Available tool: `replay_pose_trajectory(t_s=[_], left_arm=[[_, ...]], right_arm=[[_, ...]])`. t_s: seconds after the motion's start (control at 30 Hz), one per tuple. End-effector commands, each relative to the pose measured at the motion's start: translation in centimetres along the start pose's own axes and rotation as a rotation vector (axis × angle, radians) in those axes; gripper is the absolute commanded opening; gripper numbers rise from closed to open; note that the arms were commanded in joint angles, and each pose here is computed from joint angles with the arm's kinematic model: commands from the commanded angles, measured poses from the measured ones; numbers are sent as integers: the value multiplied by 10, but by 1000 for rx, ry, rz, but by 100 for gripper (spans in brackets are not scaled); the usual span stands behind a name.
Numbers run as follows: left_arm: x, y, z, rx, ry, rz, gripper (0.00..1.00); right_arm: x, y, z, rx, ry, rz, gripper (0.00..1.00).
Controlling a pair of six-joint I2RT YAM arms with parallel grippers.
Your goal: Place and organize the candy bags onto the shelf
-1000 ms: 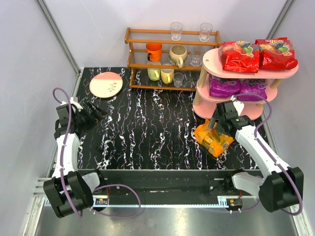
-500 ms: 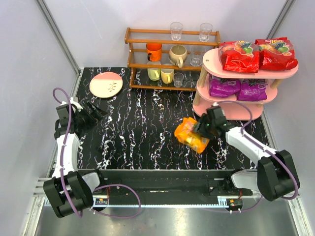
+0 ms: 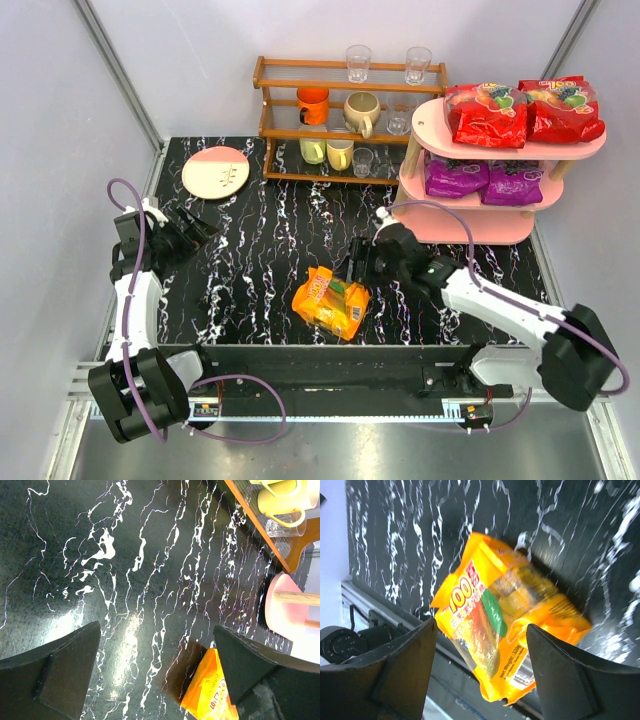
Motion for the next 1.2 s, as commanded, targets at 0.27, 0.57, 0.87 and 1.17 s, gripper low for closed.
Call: replay_pose_trajectory(t_s=[0.27, 0.57, 0.87, 1.17], left_arm=[[7, -2, -1, -20, -28, -13, 99], [7, -2, 0, -19, -30, -14, 99], [7, -1, -2, -25, -25, -5, 99], [6, -2, -2, -27, -24, -3, 99]], right_arm=[[43, -35, -2, 357, 49, 179, 89], [17, -38, -17, 557, 271, 139, 83], [-4, -59, -19, 348, 347, 109, 76], [-31, -65, -22, 140, 414, 178, 63]])
Point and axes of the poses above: each gripper's point midway between its finger pads, its own z axis back along the fingers, its own y axis along the line the jaws close on, x = y × z, the point moved 6 cm from there along z, back along the fingers, and after that the axes turned 7 degrees about -z, right-handed, at the moved point
